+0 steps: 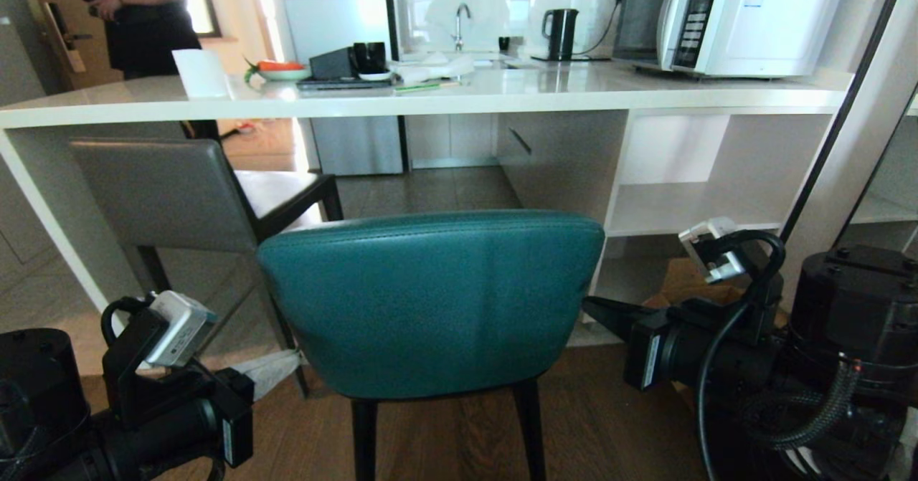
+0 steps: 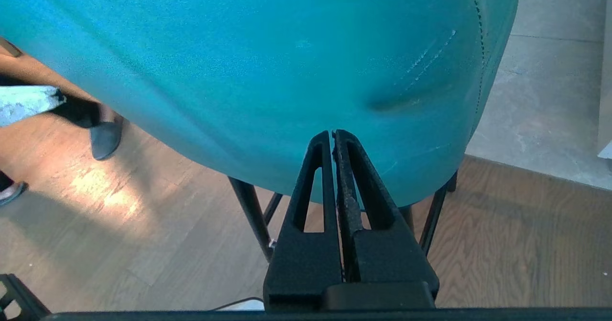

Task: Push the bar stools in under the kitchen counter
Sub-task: Push the blue chair back under the dining table

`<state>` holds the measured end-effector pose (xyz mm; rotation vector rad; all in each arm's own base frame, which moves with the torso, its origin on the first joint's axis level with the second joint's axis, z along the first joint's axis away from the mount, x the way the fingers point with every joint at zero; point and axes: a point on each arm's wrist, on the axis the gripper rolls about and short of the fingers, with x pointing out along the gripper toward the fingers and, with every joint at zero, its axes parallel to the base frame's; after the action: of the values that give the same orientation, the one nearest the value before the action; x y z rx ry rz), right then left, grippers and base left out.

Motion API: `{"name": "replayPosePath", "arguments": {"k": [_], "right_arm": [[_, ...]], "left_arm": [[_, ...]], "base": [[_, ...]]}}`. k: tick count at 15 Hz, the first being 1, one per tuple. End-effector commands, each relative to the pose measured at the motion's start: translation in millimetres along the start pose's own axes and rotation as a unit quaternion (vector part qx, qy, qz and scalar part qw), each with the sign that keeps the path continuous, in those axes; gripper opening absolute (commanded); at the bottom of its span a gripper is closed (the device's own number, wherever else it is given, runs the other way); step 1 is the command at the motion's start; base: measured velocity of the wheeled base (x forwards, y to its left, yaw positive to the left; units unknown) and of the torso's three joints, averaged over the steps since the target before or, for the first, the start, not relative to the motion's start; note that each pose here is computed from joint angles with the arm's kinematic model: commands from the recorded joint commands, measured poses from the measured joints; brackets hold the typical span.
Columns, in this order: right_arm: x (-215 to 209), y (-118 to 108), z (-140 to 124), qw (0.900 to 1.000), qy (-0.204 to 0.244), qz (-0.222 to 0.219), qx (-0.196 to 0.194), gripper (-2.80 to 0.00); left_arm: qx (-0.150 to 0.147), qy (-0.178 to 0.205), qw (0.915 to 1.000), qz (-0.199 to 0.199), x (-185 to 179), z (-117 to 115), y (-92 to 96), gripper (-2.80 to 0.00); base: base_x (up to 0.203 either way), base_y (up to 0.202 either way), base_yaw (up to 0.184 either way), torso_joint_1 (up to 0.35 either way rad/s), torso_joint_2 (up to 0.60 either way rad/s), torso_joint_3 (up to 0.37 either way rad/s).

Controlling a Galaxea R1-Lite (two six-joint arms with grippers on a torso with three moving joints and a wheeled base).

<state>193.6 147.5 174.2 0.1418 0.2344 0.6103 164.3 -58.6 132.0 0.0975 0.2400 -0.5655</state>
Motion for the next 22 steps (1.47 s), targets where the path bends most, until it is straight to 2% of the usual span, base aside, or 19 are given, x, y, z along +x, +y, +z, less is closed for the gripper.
{"name": "replayPosePath", "arguments": {"k": [1, 3, 22], "right_arm": [[1.0, 0.1, -0.1, 1.0, -0.001, 0.0, 0.001, -2.8], [0.9, 0.0, -0.5, 1.0, 0.0, 0.0, 0.001, -2.8], [0.0, -0.4, -1.8, 1.0, 0.002, -0.001, 0.0, -2.8]], "left_arm": [[0.001, -0.003, 1.0, 0.003, 0.0, 0.9, 0.1, -2.8], [0.001, -0.001, 1.0, 0.004, -0.2, 0.1, 0.1, -2.8], [0.002, 0.007, 1.0, 0.006, -2.7, -4.7, -0.8, -2.8]], "base": [[0.0, 0.0, 0.0, 0.0, 0.0, 0.0], [0.08, 0.0, 0.0, -0.003, 0.0, 0.003], [0.188, 0.0, 0.002, 0.002, 0.0, 0.004]]}}
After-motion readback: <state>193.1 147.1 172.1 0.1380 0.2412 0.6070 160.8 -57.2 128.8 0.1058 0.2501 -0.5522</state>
